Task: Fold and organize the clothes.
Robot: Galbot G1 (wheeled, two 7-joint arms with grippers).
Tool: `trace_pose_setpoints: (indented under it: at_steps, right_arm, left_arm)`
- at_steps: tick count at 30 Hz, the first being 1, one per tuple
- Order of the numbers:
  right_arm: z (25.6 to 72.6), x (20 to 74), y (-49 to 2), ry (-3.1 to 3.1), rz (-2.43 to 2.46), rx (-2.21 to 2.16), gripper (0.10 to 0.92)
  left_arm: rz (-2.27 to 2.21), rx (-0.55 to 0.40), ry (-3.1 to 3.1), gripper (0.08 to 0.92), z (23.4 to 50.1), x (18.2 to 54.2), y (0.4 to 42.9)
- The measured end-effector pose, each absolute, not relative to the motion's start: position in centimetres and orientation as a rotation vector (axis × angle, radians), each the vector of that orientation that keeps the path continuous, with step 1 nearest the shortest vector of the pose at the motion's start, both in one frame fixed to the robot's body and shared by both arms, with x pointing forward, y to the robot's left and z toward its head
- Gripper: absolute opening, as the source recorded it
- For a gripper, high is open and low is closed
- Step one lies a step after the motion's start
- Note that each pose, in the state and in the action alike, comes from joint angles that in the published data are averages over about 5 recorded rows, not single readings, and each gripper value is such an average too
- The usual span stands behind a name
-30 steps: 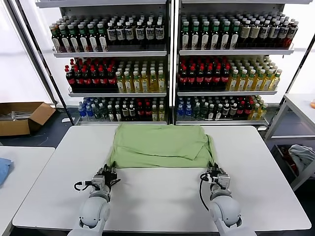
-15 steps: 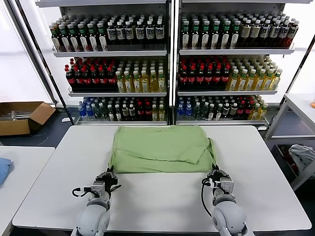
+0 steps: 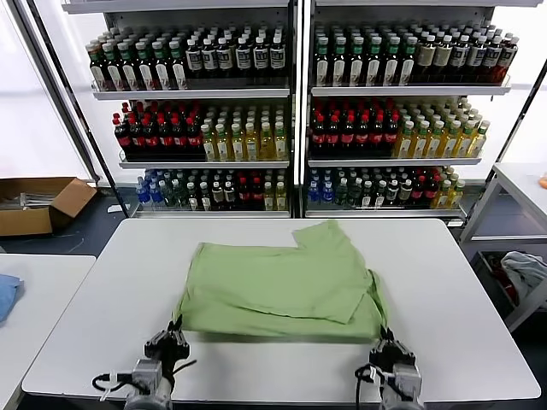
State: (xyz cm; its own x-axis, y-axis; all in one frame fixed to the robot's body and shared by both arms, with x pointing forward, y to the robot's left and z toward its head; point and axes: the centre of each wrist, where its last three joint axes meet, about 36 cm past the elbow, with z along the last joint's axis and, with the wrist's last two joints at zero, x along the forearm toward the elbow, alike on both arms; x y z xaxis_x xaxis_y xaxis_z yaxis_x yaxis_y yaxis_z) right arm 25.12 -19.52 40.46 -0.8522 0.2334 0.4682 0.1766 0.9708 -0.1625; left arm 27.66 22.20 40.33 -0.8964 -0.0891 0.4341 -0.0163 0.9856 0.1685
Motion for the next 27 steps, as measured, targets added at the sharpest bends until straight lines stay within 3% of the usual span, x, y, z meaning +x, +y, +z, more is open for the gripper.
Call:
trace_pose_setpoints:
  at_steps: [5,8,18,24,27]
  right_arm:
    - [40.9,23.2,-19.0,-2.601,0.152,-0.307,0.238]
    - [41.7,22.4,-18.9,-2.607,0.142,-0.32,0.324]
    - [45.3,22.9,-19.8,-2.73,0.068,-0.405,0.619]
    - [46.1,26.6,-21.8,-2.851,0.072,-0.339,0.78]
    - [46.3,29.5,-22.8,-2.903,0.095,-0.213,0.816]
  left_arm:
    - [-0.211,0.075,-2.633,0.09,40.3,25.5,21.8]
    - [-0.198,0.076,-2.625,0.146,40.7,24.8,21.6]
    - [-0.129,0.109,-2.709,0.432,43.6,24.4,21.1]
    - [-0.125,0.123,-2.811,0.605,44.9,25.6,21.9]
    - [-0.123,0.105,-2.861,0.683,45.4,27.0,22.4]
